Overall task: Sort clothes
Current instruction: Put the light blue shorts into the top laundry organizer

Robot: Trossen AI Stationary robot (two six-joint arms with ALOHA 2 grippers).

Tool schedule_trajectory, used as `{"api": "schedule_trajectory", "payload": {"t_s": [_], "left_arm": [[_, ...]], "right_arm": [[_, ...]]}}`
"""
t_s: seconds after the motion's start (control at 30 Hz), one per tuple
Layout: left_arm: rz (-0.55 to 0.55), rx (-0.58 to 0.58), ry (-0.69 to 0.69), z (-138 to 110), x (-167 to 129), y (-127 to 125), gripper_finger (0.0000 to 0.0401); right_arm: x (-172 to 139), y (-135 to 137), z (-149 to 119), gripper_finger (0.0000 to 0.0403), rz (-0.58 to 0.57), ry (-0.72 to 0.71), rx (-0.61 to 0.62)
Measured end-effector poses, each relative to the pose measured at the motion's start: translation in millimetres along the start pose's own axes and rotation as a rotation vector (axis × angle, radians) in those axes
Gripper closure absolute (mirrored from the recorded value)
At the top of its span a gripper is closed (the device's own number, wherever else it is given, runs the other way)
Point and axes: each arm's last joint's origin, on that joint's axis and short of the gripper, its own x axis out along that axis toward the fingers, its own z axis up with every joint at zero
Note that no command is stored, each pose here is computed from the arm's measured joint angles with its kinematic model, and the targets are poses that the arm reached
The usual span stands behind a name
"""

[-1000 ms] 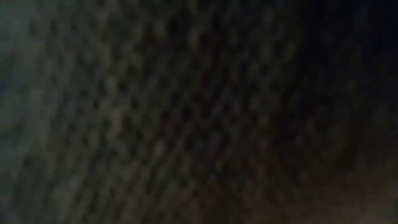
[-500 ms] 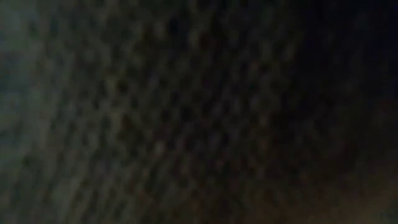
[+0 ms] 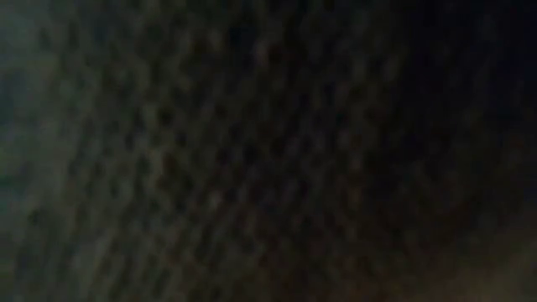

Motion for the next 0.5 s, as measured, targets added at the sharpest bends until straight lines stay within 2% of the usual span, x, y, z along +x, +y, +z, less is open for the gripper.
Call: {"api": "schedule_trajectory", "payload": {"t_s": [0.07,0.23,0.4,0.5], "left_arm": [[0.029,-0.037,-0.020,0,0,1,0.0393],[0.059,-0.109,-0.040,1,0,2,0.0393],[0.074,-0.051,-0.023,-1,0,3,0.0393],[0.083,-0.026,-0.012,-2,0,4,0.0393]], "right_arm": [[17,7,11,0.0378,-0.030,-0.026,0.001],[61,25,30,0.0378,-0.024,-0.040,-0.041],[103,36,30,0.0378,-0.021,-0.011,-0.112],[129,39,21,0.0378,-0.032,0.028,-0.091]]}}
